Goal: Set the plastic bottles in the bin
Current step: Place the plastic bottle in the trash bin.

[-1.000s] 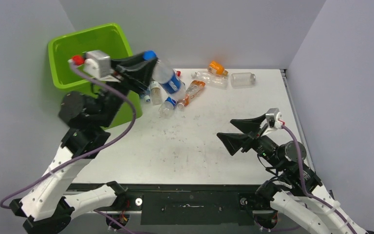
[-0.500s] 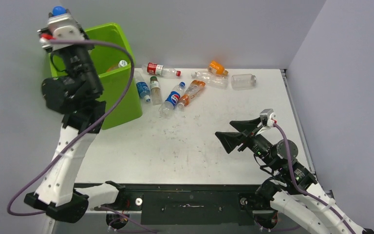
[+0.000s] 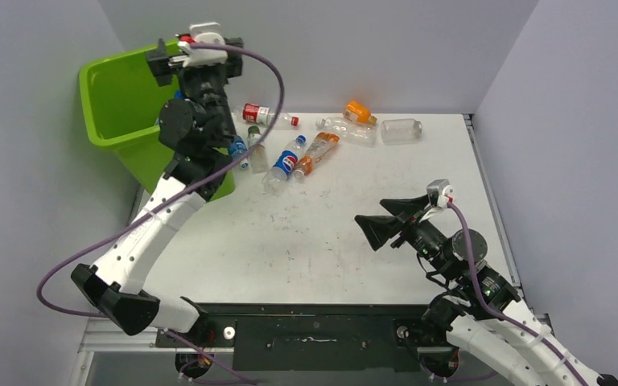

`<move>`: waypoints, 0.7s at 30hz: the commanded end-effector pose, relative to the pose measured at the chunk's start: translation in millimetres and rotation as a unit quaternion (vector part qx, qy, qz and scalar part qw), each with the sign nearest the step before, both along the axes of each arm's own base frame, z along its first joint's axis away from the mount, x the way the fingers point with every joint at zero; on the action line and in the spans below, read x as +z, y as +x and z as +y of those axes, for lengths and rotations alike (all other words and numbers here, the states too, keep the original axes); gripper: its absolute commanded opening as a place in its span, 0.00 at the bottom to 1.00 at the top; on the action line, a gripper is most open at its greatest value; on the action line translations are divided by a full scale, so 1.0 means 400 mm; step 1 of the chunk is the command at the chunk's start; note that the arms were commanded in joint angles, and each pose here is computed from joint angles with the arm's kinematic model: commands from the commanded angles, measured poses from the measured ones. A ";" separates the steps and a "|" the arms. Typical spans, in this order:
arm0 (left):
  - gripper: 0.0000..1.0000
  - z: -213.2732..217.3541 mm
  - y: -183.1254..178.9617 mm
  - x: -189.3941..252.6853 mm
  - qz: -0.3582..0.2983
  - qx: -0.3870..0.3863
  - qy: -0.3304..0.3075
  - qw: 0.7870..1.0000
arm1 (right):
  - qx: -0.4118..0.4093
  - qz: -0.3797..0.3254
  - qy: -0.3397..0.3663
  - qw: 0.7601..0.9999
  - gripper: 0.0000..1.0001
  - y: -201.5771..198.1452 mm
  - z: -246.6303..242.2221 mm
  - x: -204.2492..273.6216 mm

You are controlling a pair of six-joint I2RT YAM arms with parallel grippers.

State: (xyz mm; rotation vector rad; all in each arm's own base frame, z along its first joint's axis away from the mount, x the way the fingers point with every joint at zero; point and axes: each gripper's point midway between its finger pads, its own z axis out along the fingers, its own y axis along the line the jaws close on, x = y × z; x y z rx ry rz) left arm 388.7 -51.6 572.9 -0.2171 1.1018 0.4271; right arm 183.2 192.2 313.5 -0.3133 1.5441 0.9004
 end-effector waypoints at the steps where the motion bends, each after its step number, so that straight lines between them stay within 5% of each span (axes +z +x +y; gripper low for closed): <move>1: 0.96 -0.152 -0.175 0.132 -0.061 -0.136 -0.030 0.988 | -0.107 0.033 0.014 0.994 0.90 0.088 -0.042 -0.040; 4: 0.96 -0.339 -0.205 0.056 0.001 -0.293 -0.005 0.956 | -0.191 0.068 0.006 0.979 0.90 0.158 -0.073 -0.083; 6: 0.96 -0.459 -0.240 -0.022 0.048 -0.412 -0.002 0.910 | -0.228 0.086 0.001 0.970 0.90 0.207 -0.075 -0.111; 11: 0.96 -0.566 -0.328 -0.253 0.172 -0.540 -0.003 0.824 | -0.339 0.126 0.059 0.930 0.90 0.343 -0.148 -0.161; 15: 0.96 -0.551 -0.369 -0.415 0.238 -0.551 0.002 0.800 | -0.417 0.150 0.096 0.891 0.90 0.461 -0.243 -0.233; 21: 0.96 -0.480 -0.395 -0.566 0.271 -0.523 -0.001 0.808 | -0.457 0.211 0.208 0.839 0.90 0.624 -0.379 -0.352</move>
